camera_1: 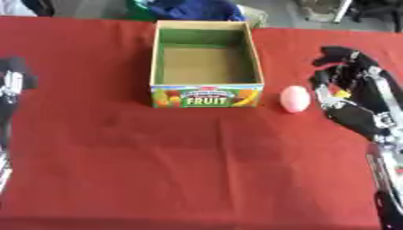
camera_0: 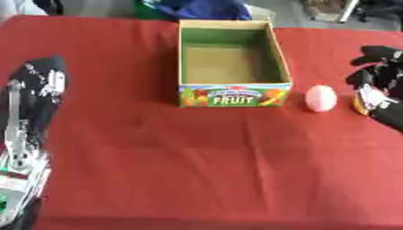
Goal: Pick up objects on the table and place them in the box.
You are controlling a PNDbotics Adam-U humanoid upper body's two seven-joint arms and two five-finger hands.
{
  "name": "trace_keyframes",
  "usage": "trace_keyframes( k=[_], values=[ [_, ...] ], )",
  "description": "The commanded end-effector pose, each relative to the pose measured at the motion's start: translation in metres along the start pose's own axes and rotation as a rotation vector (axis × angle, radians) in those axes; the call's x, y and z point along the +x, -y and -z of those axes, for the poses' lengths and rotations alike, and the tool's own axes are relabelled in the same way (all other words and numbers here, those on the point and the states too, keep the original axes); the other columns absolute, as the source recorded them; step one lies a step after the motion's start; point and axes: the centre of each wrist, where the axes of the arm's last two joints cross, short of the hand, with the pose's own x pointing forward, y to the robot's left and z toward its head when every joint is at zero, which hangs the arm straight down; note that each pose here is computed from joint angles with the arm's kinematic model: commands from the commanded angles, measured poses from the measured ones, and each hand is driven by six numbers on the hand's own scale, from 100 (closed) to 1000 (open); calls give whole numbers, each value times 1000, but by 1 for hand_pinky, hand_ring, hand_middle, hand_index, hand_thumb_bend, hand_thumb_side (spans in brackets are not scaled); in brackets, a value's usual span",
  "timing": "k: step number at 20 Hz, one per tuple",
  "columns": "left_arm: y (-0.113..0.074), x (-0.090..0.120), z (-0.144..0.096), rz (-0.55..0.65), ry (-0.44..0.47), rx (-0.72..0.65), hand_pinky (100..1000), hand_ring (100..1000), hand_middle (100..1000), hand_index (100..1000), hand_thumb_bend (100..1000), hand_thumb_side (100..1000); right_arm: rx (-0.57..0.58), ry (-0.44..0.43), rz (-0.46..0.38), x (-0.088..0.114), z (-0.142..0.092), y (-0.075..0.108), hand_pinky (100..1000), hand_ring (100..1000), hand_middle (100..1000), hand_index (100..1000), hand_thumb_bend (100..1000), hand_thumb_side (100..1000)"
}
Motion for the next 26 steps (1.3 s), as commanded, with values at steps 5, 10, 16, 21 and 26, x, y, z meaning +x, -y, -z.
trace_keyframes(
  k=[5,10,16,21,26],
  values=[
    [-2,8,3,-2,30,-3,621,583,547,671,278,533,30,24,-75,8,3,10,739,639,692,815,100,100],
    [-2,7,3,0,28,-7,621,583,547,671,278,533,84,30,-154,10,4,19,840,745,756,834,100,100],
    [-3,6,2,7,23,-10,621,583,547,671,277,533,139,32,-298,14,8,45,895,807,799,853,100,100],
    [-4,5,1,13,19,-13,621,584,547,671,278,533,153,-3,-394,8,9,64,912,828,812,864,100,100],
    [-5,4,0,19,15,-13,621,584,547,671,278,533,148,-71,-482,-6,4,84,921,836,818,870,100,100]
  ],
)
